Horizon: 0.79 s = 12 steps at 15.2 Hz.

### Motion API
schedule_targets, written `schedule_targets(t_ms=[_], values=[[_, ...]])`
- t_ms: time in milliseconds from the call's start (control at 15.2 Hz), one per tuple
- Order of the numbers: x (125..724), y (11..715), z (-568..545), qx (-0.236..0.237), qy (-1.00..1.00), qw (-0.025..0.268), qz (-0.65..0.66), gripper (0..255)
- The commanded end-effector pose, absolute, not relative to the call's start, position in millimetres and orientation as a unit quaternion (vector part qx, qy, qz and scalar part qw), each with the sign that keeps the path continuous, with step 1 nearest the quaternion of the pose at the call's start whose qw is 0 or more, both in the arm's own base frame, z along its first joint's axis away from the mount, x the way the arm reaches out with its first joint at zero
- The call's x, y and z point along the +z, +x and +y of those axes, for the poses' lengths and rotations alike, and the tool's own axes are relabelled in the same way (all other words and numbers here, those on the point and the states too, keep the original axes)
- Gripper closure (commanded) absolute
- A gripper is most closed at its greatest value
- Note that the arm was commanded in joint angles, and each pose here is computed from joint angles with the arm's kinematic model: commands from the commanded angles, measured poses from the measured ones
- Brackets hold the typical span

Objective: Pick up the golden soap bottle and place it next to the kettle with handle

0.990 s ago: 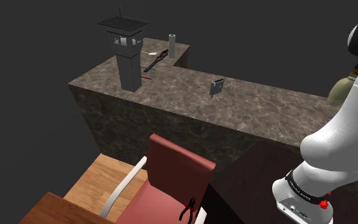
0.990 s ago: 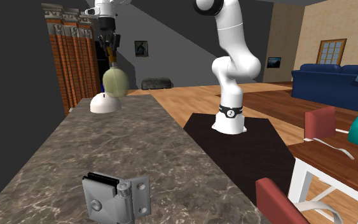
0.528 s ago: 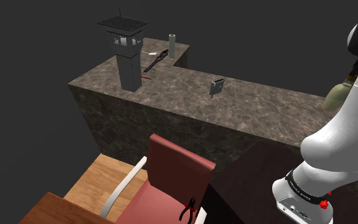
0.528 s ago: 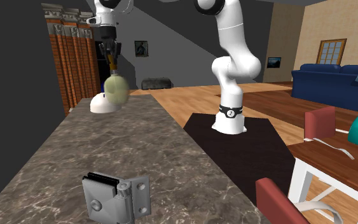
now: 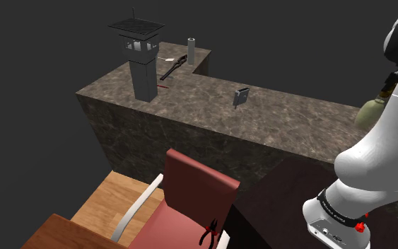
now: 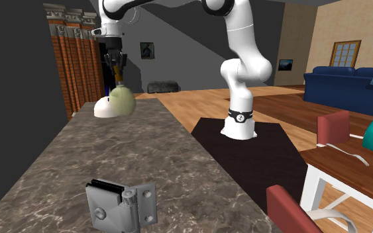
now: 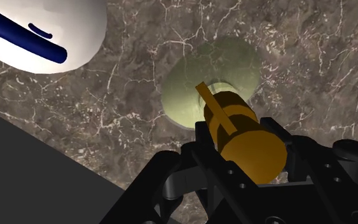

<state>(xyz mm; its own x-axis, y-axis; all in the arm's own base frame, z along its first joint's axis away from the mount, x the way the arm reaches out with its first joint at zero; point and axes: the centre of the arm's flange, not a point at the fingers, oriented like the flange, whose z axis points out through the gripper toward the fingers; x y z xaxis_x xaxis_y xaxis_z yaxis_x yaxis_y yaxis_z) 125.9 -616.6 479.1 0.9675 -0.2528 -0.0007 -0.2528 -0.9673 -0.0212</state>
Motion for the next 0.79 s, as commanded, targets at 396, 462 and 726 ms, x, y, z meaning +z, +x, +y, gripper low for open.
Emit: schedule_targets(t_ms=[396, 462, 726], values=[[440, 125, -616, -0.001, -0.992, 0.010, 0.127, 255], [440, 125, -616, -0.001, -0.992, 0.010, 0.127, 255], [440, 125, -616, -0.001, -0.992, 0.010, 0.127, 255]])
